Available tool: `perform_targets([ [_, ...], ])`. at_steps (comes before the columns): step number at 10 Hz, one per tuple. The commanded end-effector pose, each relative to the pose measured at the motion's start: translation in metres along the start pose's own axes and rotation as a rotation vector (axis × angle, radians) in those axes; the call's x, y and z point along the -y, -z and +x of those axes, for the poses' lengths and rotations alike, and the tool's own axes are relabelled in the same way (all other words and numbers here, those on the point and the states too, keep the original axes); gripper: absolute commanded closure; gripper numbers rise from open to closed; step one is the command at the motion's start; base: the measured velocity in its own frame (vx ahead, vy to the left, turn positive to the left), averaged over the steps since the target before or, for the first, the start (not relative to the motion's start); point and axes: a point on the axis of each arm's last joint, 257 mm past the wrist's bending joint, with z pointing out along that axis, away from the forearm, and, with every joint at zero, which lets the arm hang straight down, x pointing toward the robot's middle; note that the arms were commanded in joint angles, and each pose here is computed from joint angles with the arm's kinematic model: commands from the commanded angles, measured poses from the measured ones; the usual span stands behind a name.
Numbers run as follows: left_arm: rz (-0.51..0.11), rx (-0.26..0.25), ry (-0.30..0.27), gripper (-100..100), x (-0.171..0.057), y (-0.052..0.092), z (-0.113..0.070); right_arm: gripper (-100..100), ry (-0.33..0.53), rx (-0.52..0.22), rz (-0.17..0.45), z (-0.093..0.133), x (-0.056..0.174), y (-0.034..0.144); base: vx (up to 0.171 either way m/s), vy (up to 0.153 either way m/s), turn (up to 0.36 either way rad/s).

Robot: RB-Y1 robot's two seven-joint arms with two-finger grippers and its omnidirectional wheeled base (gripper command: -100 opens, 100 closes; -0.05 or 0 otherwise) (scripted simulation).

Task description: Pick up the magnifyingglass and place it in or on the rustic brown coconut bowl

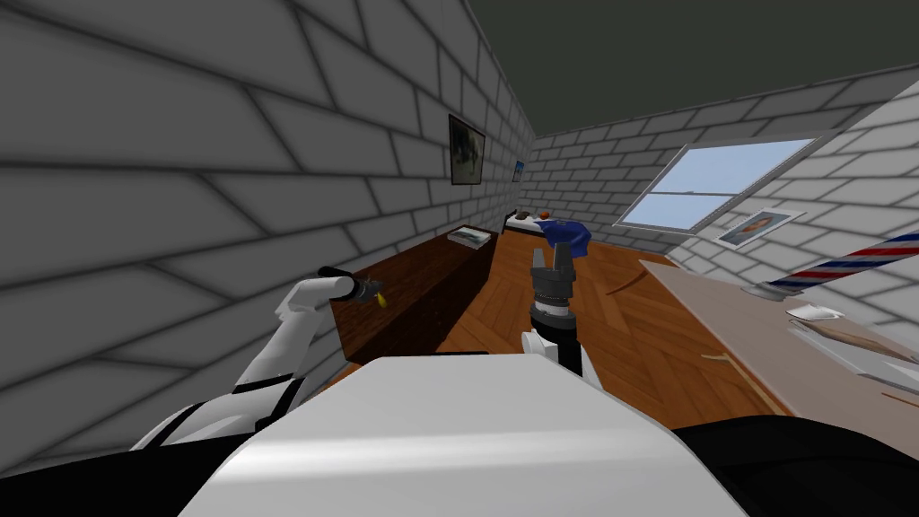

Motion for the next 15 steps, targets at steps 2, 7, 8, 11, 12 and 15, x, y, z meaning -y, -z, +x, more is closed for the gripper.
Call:
perform_targets([
  [2, 0.033, 0.061, -0.016, 100, 0.017, 0.018, -0.028, 0, 0.0, 0.0, 0.0, 0.0, 0.0, 0.0, -0.014, 0.006, -0.014],
  [7, 0.055, 0.197, -0.062, 100, 0.026, 0.063, -0.095, 0, 0.0, 0.0, 0.0, 0.0, 0.0, 0.0, -0.085, 0.051, -0.166],
  [8, 0.05, 0.212, -0.069, 100, 0.024, 0.069, -0.103, 0, 0.0, 0.0, 0.0, 0.0, 0.0, 0.0, -0.141, 0.042, -0.286],
  [11, 0.028, 0.249, -0.087, 100, 0.012, 0.082, -0.126, 0, 0.0, 0.0, 0.0, 0.0, 0.0, 0.0, -0.096, 0.024, -0.233],
  [12, 0.02, 0.259, -0.092, 100, 0.008, 0.086, -0.133, 0, 0.0, 0.0, 0.0, 0.0, 0.0, 0.0, -0.089, 0.026, -0.299],
  [15, -0.018, 0.291, -0.103, 100, -0.012, 0.1, -0.157, 0, 0.0, 0.0, 0.0, 0.0, 0.0, 0.0, -0.114, 0.028, -0.346],
])
